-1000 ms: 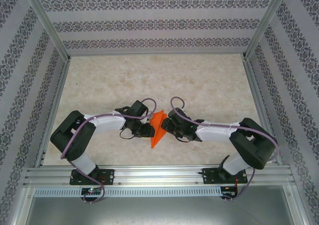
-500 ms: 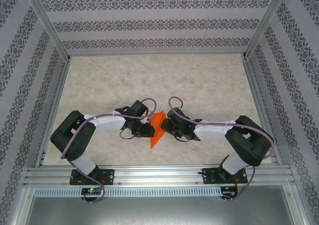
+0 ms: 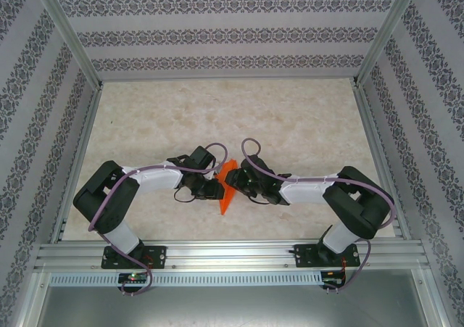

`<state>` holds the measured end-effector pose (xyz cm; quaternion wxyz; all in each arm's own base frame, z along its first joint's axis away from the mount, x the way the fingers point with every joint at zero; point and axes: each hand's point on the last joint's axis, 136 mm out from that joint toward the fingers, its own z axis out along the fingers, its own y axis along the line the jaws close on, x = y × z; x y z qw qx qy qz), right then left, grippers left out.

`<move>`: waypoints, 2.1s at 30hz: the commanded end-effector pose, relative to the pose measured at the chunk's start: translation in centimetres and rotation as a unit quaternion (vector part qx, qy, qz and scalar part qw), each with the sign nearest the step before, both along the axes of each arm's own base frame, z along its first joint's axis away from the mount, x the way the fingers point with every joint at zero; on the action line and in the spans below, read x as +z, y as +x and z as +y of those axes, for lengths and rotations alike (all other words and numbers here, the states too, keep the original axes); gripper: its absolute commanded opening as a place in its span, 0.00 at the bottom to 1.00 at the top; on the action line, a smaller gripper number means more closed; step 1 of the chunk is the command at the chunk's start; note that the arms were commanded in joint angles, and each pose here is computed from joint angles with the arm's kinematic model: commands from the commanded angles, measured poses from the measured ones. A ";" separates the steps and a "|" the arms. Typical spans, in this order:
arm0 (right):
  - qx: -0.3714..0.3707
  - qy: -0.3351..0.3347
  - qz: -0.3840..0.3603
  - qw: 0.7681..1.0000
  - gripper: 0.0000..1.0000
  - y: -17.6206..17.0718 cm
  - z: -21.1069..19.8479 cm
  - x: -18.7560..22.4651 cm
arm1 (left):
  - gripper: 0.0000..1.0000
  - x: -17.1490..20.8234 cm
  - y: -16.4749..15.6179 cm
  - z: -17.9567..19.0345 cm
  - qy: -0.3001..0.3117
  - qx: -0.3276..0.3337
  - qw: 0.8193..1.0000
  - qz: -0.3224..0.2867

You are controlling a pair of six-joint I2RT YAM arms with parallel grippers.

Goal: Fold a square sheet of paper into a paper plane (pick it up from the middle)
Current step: Turn over the paper at the center of the table.

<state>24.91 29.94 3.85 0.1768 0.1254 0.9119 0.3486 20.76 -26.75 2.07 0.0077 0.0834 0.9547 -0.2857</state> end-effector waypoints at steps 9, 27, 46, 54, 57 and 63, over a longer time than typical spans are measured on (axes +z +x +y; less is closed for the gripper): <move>0.053 0.026 -0.036 0.998 0.33 1.0 2.9 0.9 | 0.27 -0.4 -0.1 0.5 0.009 0.005 1.000 -0.011; 0.079 -0.033 -0.047 0.995 0.10 1.6 1.7 1.3 | 0.34 2.6 0.8 1.3 -0.014 0.052 0.996 -0.066; 0.081 -0.645 -0.031 0.759 0.11 1.4 -13.0 10.6 | 0.52 9.6 2.0 14.5 0.091 0.312 0.912 -0.251; 0.159 -0.646 -0.019 0.746 0.15 1.1 -5.2 5.4 | 0.54 10.6 1.4 16.7 0.093 0.343 0.893 -0.276; 0.170 -0.627 -0.014 0.760 0.15 0.8 -3.0 3.7 | 0.54 10.5 1.2 16.8 0.090 0.343 0.894 -0.276; 0.185 -0.570 -0.001 0.801 0.18 -0.1 0.1 1.0 | 0.55 10.2 1.1 16.6 0.086 0.339 0.897 -0.271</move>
